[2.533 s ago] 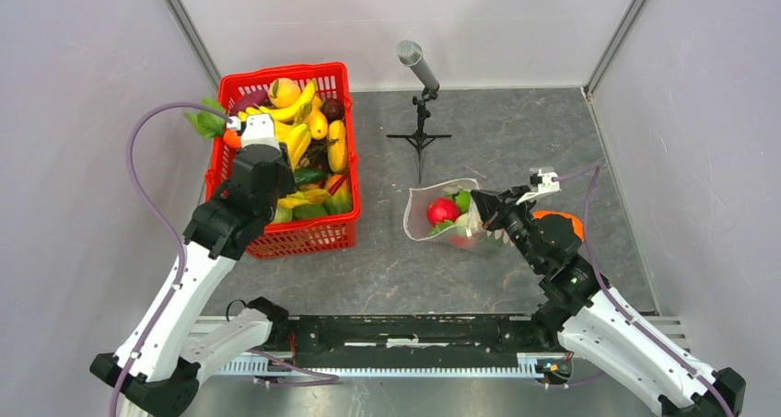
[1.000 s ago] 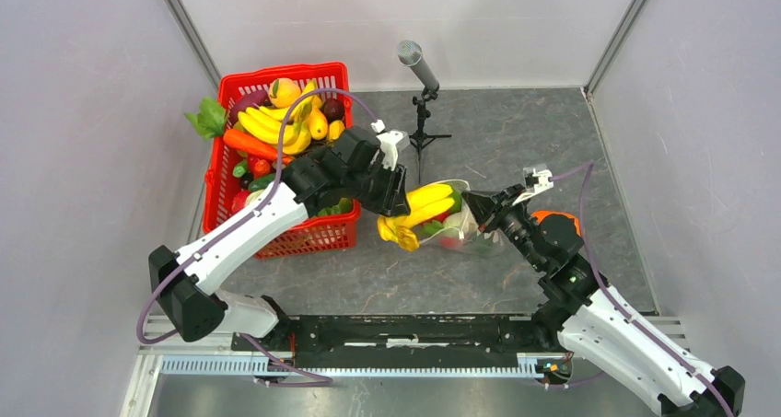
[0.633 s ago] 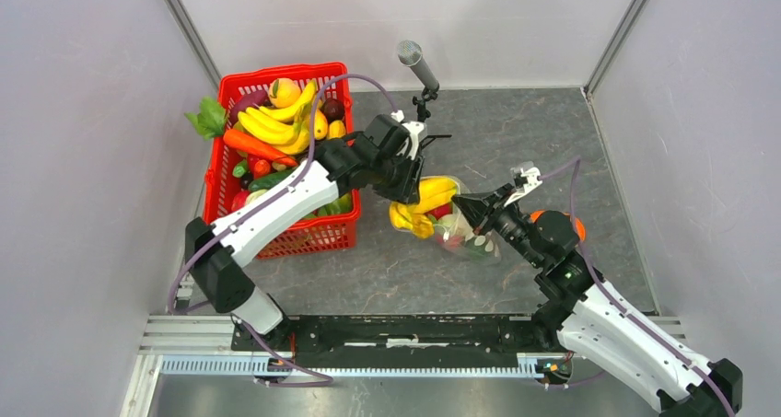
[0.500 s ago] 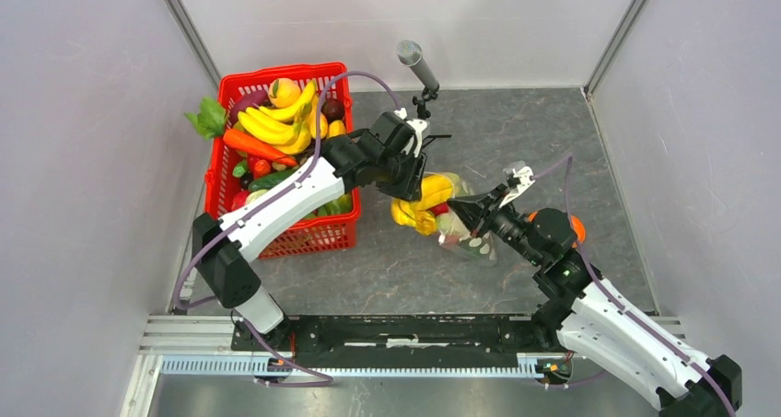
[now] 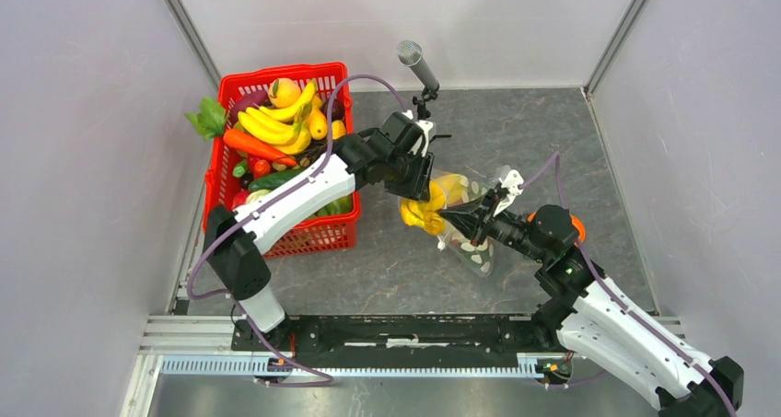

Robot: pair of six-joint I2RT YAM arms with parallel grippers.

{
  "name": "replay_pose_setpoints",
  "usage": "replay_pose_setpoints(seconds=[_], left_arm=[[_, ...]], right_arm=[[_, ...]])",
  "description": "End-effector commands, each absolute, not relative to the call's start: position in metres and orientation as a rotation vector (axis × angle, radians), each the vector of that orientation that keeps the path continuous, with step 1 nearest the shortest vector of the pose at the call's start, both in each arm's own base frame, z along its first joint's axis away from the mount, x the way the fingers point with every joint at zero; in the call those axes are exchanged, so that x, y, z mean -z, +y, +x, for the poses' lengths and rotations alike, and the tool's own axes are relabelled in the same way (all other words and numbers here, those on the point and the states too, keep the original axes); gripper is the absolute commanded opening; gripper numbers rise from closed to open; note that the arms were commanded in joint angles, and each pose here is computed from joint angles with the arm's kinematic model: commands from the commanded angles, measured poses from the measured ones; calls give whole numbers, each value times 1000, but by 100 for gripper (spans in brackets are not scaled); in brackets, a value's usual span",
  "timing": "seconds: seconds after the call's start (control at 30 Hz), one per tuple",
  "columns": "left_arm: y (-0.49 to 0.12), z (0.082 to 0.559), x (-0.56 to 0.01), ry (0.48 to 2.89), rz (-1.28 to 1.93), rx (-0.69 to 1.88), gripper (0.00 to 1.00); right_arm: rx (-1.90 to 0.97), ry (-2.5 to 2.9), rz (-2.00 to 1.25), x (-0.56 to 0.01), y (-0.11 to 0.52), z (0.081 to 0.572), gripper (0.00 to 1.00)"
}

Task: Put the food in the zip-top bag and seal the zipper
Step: Place the fake fruit in the zipper food storage bag.

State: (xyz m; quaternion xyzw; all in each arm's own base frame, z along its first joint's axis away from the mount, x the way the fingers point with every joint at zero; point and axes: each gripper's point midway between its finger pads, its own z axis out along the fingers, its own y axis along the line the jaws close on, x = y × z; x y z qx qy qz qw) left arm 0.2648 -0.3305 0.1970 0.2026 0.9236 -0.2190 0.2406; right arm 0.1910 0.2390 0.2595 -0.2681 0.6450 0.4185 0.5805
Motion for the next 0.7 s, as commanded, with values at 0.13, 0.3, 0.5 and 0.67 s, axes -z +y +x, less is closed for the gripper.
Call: replay_pose_setpoints(seconds=[0.13,0.3,0.5,0.67], left_arm=[[-325,301,-200,2451,304,477,41],[-320,311,-212,2405,249,448,47],[-320,324,-212,2369,170,423,47],[-332,331,-216,2308,-3,544,49]], right_arm=[[-1056,1331,-742,-300,248,168,3],[-1061,1339,-805,-297,251,162,3],[-1100,1334,-709,-299,250,166,2],[-1124,1356,-553,-310,246,179,2]])
